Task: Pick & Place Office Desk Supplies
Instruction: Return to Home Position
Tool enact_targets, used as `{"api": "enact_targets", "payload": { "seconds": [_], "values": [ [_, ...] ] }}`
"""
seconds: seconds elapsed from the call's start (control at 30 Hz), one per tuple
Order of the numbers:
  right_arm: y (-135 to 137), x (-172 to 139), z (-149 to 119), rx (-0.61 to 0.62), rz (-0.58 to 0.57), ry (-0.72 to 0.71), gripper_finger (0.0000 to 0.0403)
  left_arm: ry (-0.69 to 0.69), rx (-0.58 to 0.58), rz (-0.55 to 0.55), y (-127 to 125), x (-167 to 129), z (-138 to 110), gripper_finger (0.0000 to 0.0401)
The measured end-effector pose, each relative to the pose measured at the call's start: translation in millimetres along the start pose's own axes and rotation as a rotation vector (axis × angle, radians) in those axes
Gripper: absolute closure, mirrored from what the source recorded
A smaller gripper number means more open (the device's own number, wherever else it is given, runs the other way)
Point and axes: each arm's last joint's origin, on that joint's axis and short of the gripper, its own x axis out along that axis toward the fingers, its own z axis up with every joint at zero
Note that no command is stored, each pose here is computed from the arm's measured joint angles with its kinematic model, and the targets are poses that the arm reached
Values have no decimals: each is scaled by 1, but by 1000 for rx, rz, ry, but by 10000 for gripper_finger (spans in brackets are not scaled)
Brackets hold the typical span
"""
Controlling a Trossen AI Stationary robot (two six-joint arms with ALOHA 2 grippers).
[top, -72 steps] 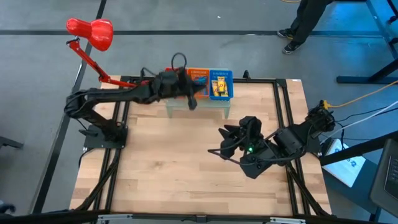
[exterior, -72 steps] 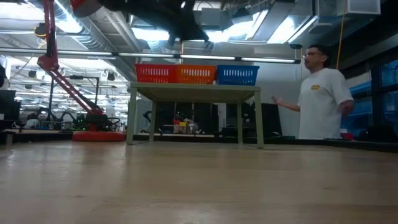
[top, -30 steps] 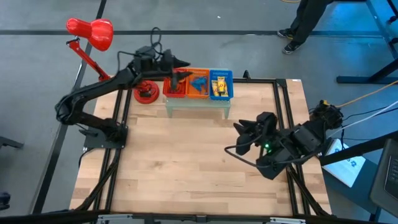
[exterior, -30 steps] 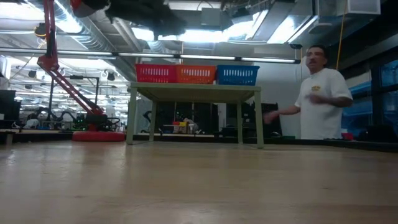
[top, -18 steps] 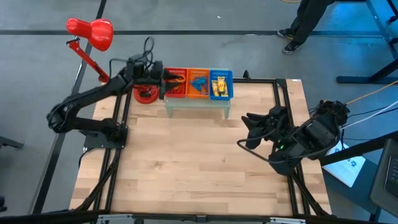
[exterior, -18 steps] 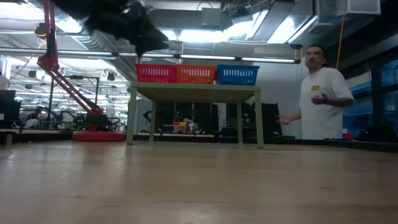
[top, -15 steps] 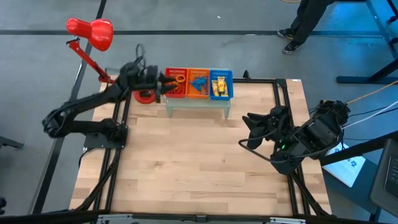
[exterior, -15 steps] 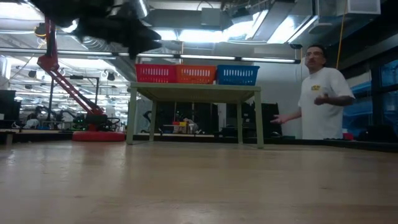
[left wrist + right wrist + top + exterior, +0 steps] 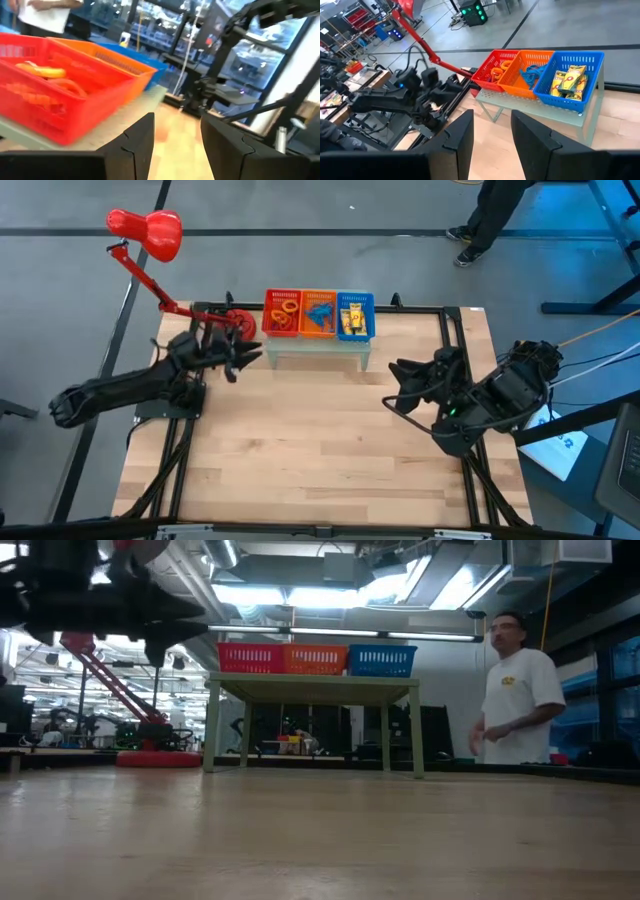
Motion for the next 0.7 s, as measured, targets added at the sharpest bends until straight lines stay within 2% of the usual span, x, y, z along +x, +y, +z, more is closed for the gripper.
{"api": "enact_targets", "payload": {
  "seconds": [0.13, 0.27, 0.7],
  "values": [
    [0, 3, 1, 8, -8, -4, 270, -24, 1, -16, -13, -8, -10, 244],
    [0, 3, 1, 13, -8, -3, 270, 10, 42, -3, -24, -13, -16, 244],
    [1, 5, -2, 29, -16, 56, 270, 212, 172, 88, -32, -27, -46, 255]
  ]
}}
